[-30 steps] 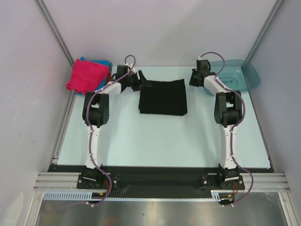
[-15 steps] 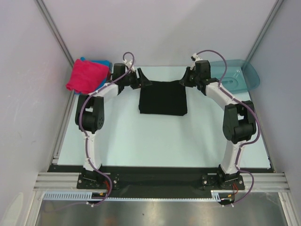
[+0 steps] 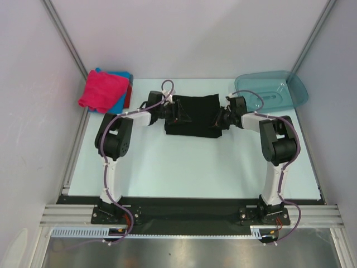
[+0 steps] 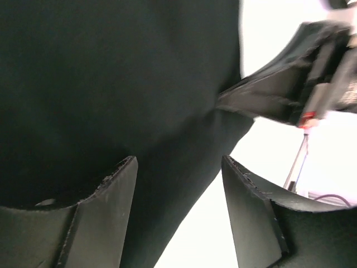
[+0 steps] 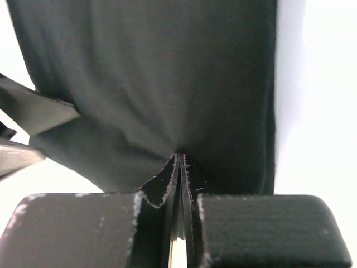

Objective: Fold and stack the t-shirts
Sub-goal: Fold the tshirt

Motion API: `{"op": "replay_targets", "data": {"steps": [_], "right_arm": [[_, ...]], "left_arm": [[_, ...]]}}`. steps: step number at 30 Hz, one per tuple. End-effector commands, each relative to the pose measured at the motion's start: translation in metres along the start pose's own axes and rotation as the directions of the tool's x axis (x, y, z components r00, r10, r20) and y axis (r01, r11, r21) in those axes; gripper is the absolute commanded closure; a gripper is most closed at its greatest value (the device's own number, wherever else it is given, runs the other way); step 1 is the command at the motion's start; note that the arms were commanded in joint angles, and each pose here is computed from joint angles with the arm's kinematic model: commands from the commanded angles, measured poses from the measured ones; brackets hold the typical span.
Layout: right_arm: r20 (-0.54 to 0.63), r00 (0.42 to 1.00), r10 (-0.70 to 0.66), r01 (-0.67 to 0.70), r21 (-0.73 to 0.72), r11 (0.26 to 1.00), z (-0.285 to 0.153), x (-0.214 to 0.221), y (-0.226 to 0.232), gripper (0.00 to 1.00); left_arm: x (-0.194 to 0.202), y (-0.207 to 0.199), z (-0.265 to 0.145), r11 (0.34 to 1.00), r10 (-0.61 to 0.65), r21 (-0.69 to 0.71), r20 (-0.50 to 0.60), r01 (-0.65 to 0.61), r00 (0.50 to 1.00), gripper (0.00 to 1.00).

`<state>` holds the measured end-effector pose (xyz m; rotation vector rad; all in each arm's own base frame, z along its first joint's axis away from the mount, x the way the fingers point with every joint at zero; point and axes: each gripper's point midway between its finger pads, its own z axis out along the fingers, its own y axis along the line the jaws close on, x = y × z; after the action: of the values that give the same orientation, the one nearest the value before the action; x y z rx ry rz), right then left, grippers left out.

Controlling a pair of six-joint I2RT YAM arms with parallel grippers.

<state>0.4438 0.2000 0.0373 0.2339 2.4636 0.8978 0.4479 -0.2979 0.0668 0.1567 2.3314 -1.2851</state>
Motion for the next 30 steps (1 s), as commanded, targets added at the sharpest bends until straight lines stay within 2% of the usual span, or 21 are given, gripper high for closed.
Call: {"op": "replay_targets", "data": {"steps": [1, 6, 8, 11, 15, 22, 30], "right_arm": [[0.008, 0.999, 0.033, -0.033, 0.025, 0.999, -0.004, 0.001, -0.003, 0.95], [0.046, 0.999, -0.001, -0.003, 0.08, 0.997, -0.018, 0.0, -0.005, 0.96], [0.084, 0.995, -0.053, 0.049, 0.045, 0.998, -0.029, -0.008, 0.015, 0.95], [0.112, 0.986, -0.126, 0.127, 0.005, 0.992, -0.046, -0.011, 0.042, 0.93], [0.135, 0.977, -0.164, 0.165, 0.002, 0.986, -0.063, -0.008, 0.057, 0.93], [0.08, 0.987, -0.141, 0.138, 0.047, 0.989, -0.068, 0.022, 0.036, 0.92], [0.016, 0.996, -0.091, 0.088, 0.12, 0.989, -0.055, 0.045, 0.006, 0.95]], "left_arm": [[0.009, 0.014, -0.008, 0.998, -0.014, -0.06, 0.003, 0.015, 1.0, 0.33], [0.044, 0.049, -0.021, 0.974, -0.049, -0.223, -0.026, 0.042, 0.998, 0.36], [0.041, 0.043, -0.032, 0.972, -0.007, -0.233, 0.014, 0.01, 1.0, 0.36], [0.024, 0.014, -0.047, 0.982, 0.063, -0.182, 0.079, -0.048, 0.995, 0.35], [0.009, -0.016, -0.064, 0.982, 0.134, -0.153, 0.127, -0.114, 0.983, 0.34], [0.029, -0.028, -0.069, 0.988, 0.118, -0.111, 0.115, -0.106, 0.986, 0.33], [0.067, 0.0, -0.053, 0.989, 0.048, -0.144, 0.036, -0.042, 0.998, 0.33]]}}
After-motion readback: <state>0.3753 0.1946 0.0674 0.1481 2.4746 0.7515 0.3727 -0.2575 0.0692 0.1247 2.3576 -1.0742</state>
